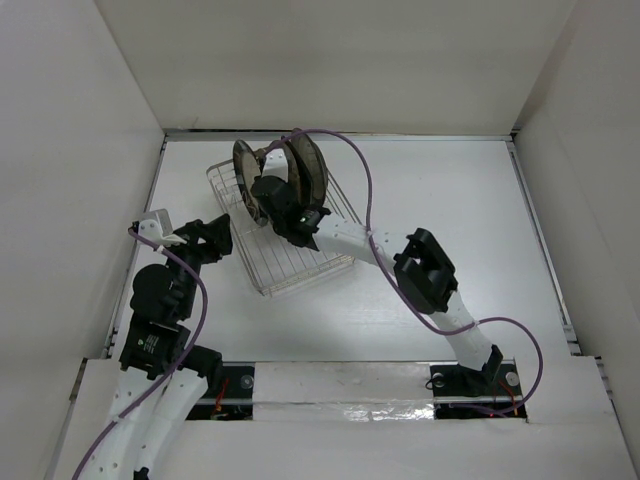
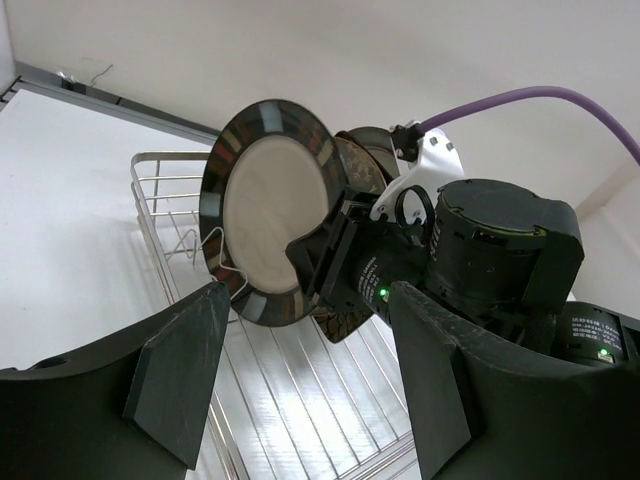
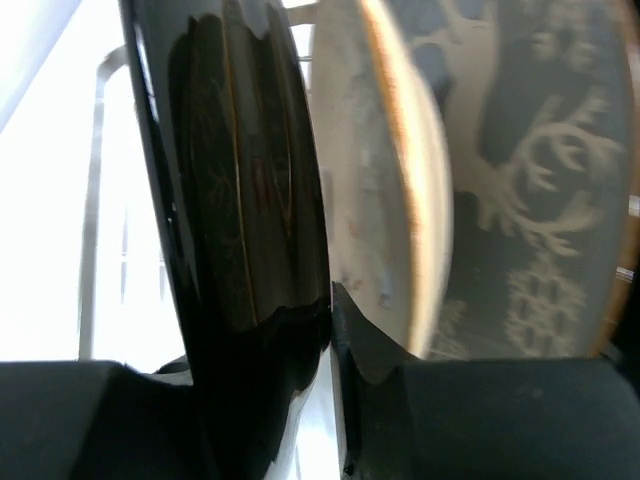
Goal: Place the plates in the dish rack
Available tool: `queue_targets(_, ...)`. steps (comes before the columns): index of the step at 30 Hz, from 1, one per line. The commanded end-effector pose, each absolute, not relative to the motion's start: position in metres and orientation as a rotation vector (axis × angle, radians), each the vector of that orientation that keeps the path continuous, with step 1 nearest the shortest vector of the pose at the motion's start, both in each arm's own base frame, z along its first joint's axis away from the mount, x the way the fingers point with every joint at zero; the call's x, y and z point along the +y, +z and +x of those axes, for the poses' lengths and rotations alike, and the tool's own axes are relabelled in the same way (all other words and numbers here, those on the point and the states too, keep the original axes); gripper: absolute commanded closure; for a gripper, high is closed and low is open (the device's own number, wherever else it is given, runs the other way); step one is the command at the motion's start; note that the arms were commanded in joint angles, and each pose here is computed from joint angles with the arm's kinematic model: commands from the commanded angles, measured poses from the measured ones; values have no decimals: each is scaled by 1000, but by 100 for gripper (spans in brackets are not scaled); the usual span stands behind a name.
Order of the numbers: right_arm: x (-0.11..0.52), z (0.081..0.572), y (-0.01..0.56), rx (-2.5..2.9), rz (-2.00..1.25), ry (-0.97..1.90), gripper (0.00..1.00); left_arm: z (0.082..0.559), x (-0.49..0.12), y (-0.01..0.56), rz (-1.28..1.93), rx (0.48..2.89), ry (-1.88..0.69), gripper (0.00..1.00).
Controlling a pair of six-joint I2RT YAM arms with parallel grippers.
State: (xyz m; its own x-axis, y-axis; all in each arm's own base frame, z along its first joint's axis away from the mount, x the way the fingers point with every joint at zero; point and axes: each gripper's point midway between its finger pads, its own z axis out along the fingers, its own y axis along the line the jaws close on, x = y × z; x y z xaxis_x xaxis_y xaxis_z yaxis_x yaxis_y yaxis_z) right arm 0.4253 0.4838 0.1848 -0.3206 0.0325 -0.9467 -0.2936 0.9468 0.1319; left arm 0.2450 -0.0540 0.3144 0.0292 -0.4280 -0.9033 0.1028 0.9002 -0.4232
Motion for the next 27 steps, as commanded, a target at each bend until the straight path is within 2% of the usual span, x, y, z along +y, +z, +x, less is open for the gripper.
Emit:
queue_targets(1, 518, 416, 234, 1741, -148, 491, 70, 246, -58, 320, -253, 1463, -441, 39)
queue_targets(4, 518, 418, 236, 1739, -152, 477, 65, 246, -55, 322, -267, 1455, -425, 39)
queue_targets(6, 517, 419, 236, 1735, -148, 477, 58, 247, -56, 320, -262, 1462, -428, 39)
queue_targets(15, 514, 408, 252, 1712, -147, 512, 55, 245, -50, 323, -282, 1443, -412, 39)
queue_targets(19, 505, 398, 280, 1671, -146, 564, 40, 248, -51, 320, -283, 1456, -404, 39)
queue_targets(22, 495, 383, 307, 1637, -177, 620, 19, 247, -50, 328, -286, 1419, -411, 38)
queue_targets(23, 485, 375, 320, 1624, -187, 636, 1, 248, -50, 326, -285, 1421, -409, 38)
queue_targets(27, 459, 355, 349, 1575, -191, 677, 0, 250, -52, 323, -281, 1435, -413, 36)
